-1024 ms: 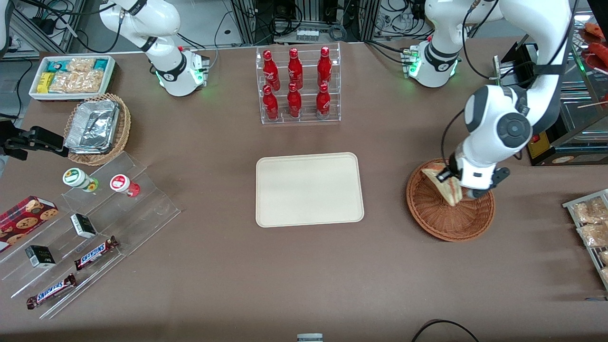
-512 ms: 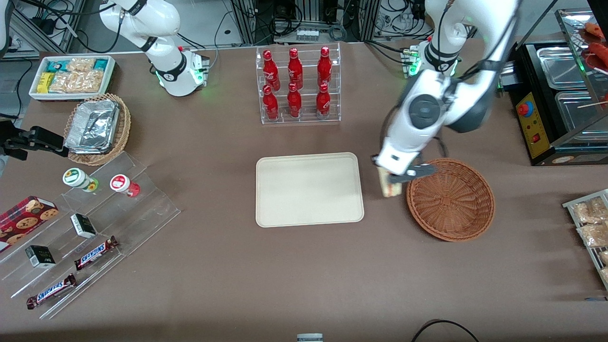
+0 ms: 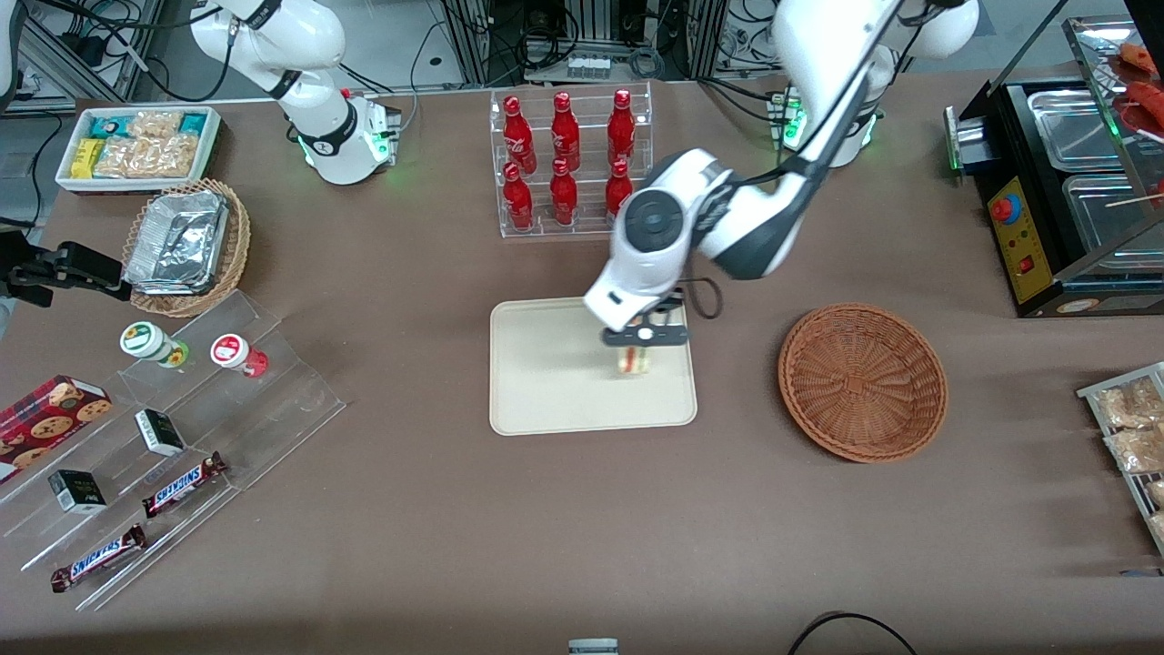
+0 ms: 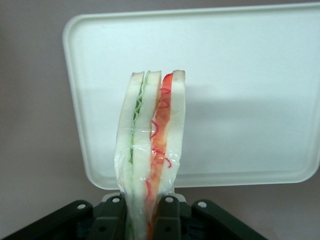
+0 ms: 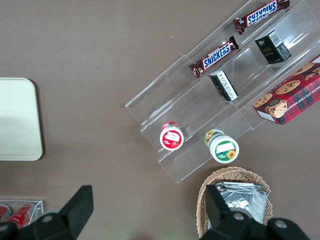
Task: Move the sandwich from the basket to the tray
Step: 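Carry the sandwich with the left gripper over the cream tray, then lower the sandwich onto the tray and open the left gripper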
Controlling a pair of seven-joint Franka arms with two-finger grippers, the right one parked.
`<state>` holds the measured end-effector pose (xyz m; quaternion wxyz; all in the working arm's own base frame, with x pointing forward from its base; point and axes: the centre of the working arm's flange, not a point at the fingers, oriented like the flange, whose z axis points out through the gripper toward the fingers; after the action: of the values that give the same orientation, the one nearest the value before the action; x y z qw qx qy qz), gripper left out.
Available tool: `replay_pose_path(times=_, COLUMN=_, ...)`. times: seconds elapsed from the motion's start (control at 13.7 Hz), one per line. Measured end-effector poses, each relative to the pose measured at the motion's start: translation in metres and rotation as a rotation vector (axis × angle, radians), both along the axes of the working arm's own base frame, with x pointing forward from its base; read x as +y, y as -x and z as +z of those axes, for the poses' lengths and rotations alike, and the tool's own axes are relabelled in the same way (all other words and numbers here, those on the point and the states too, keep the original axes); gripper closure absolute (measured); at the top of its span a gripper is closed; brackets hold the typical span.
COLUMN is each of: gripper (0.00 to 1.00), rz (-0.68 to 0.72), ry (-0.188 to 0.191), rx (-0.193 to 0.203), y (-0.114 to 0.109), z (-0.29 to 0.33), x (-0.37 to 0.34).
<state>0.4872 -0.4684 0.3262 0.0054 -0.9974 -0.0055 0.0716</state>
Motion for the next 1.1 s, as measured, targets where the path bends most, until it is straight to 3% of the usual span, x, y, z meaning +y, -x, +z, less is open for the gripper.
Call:
replay_pose_path(times=0.44, gripper=0.81, rz=0.068, ry=-0.008, rx=-0.008, y=-0.015, z=-0.040, x=-0.061)
replay_pose_path(times=1.1, gripper=0.81, rz=0.090, ry=-0.031, rx=0.019, y=-0.021, z=-0.084, x=-0.071)
